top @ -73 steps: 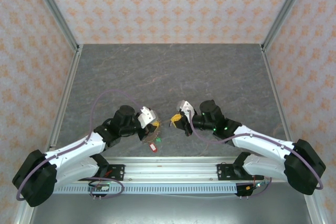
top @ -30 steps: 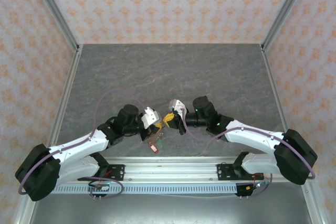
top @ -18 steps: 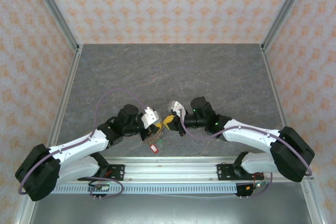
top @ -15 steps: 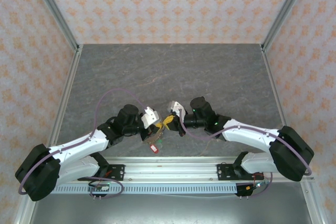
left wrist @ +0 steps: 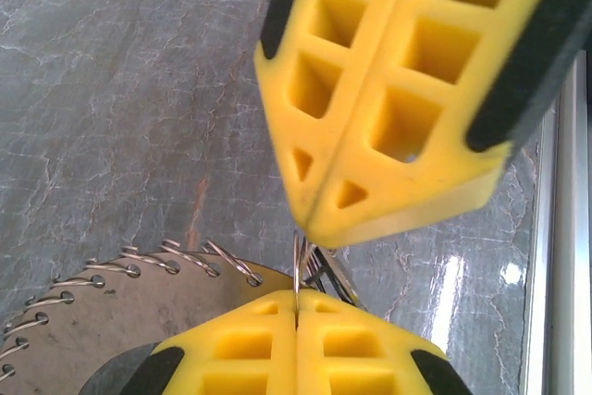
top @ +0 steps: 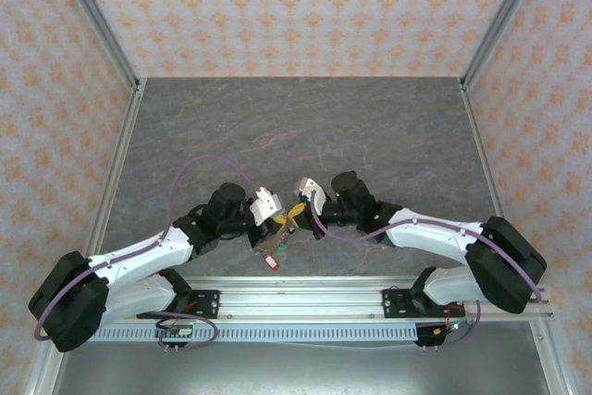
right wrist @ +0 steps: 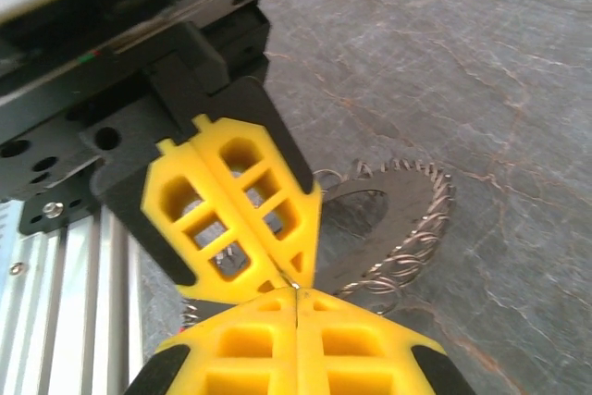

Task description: Put the keys on the keyring

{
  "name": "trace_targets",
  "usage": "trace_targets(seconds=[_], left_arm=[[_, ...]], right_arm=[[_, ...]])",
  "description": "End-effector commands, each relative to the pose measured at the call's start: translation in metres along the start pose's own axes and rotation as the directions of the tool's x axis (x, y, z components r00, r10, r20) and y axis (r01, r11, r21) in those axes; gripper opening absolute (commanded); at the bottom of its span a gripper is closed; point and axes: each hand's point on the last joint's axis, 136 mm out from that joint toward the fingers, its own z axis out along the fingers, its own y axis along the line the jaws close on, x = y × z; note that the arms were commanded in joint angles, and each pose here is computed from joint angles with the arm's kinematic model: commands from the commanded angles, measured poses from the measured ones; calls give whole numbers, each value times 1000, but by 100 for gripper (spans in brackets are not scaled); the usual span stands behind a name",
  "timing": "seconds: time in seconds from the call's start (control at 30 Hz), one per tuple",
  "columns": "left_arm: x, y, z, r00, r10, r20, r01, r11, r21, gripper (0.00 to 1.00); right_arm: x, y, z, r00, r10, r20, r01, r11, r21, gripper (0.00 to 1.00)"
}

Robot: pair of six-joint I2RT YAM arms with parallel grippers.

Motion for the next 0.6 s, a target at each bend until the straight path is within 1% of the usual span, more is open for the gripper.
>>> trace_targets(seconds=[0.0, 0.57], left_arm=[[-25, 1, -5, 998, 23, 64, -22, 1000, -13, 0], [-29, 0, -5, 996, 32, 78, -31, 999, -8, 0]], right_arm=[[-18, -11, -3, 999, -13, 46, 9, 997, 77, 0], [3, -34, -5, 999, 44, 0, -43, 977, 210, 0]])
